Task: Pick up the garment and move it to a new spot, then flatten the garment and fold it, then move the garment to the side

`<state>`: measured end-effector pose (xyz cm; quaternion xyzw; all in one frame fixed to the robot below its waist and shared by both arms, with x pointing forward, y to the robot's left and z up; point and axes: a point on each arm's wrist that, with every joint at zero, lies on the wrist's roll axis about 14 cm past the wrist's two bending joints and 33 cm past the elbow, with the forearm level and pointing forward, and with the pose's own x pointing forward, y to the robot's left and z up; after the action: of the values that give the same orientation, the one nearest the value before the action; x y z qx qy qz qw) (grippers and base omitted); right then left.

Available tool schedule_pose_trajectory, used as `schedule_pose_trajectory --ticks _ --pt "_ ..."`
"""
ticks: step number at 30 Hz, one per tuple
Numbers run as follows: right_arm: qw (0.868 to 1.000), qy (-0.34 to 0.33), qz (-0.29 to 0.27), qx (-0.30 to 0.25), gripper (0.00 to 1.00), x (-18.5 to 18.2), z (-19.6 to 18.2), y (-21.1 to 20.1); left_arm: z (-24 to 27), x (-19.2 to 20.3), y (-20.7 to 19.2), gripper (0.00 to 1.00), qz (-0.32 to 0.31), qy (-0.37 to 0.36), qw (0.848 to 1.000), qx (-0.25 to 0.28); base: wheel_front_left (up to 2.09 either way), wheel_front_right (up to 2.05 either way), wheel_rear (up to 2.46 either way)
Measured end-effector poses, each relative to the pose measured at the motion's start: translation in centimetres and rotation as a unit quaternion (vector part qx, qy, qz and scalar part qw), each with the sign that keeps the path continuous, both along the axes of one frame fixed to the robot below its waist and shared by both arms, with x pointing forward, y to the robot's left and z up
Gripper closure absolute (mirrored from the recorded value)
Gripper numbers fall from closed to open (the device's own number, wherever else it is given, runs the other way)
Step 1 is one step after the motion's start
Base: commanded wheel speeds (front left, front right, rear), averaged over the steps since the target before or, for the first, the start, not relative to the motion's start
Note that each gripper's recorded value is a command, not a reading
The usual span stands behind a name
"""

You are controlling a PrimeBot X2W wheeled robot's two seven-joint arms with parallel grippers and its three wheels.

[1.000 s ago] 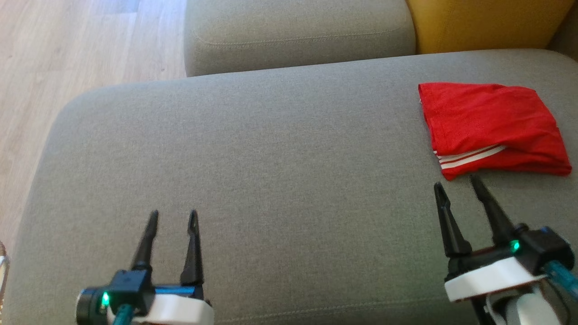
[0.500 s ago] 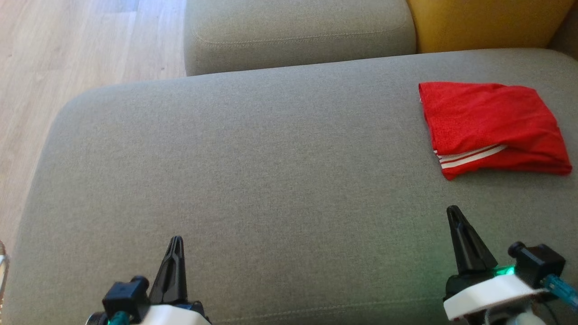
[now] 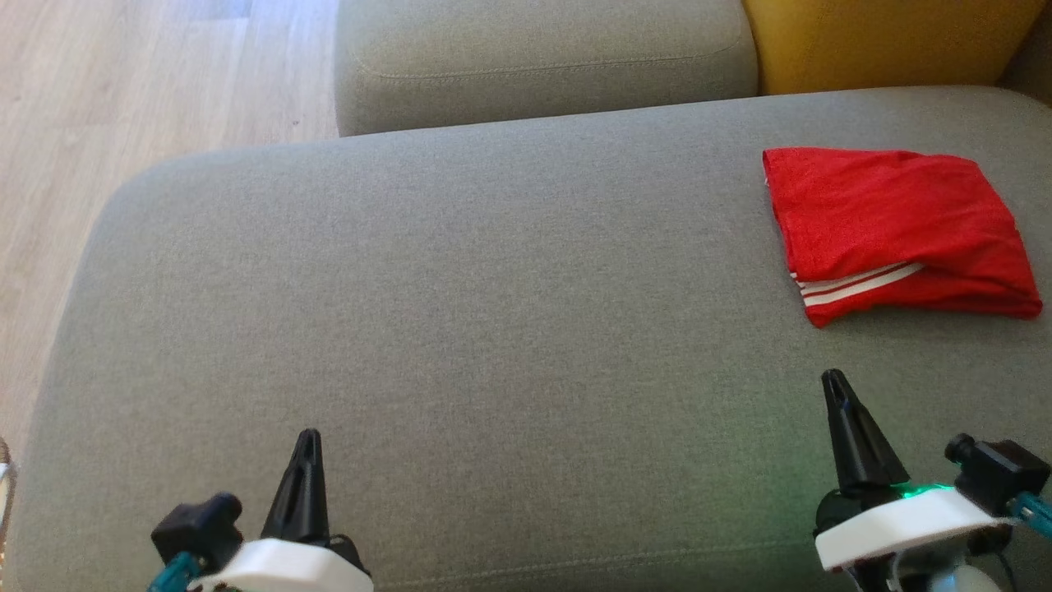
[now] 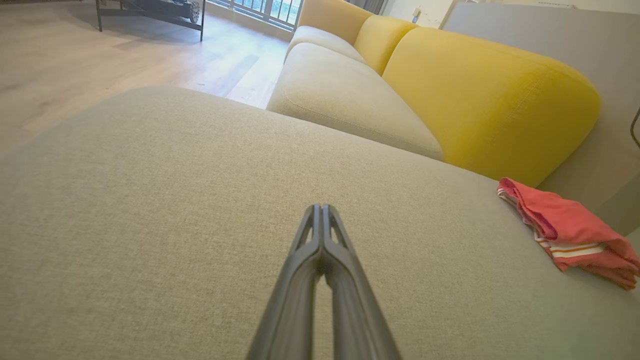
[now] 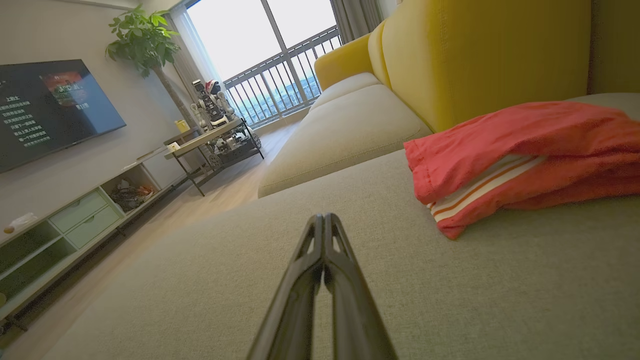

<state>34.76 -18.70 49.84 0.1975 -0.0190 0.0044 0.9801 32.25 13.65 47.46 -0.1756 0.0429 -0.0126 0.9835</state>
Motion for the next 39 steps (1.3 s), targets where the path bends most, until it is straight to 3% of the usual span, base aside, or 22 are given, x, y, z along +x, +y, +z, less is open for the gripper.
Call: schedule_pose_trajectory --ticks 20,39 --pt "0.993 0.018 -0.012 0.112 1.00 0.5 -0.6 -0.5 -0.8 0.9 0.9 1.00 0.017 0.031 0.993 -0.112 0.00 0.00 0.00" --pt "0.973 0.036 -0.024 0.228 1.00 0.9 -1.4 -1.1 -1.2 1.9 1.8 1.00 0.032 0.051 0.971 -0.230 0.00 0.00 0.00"
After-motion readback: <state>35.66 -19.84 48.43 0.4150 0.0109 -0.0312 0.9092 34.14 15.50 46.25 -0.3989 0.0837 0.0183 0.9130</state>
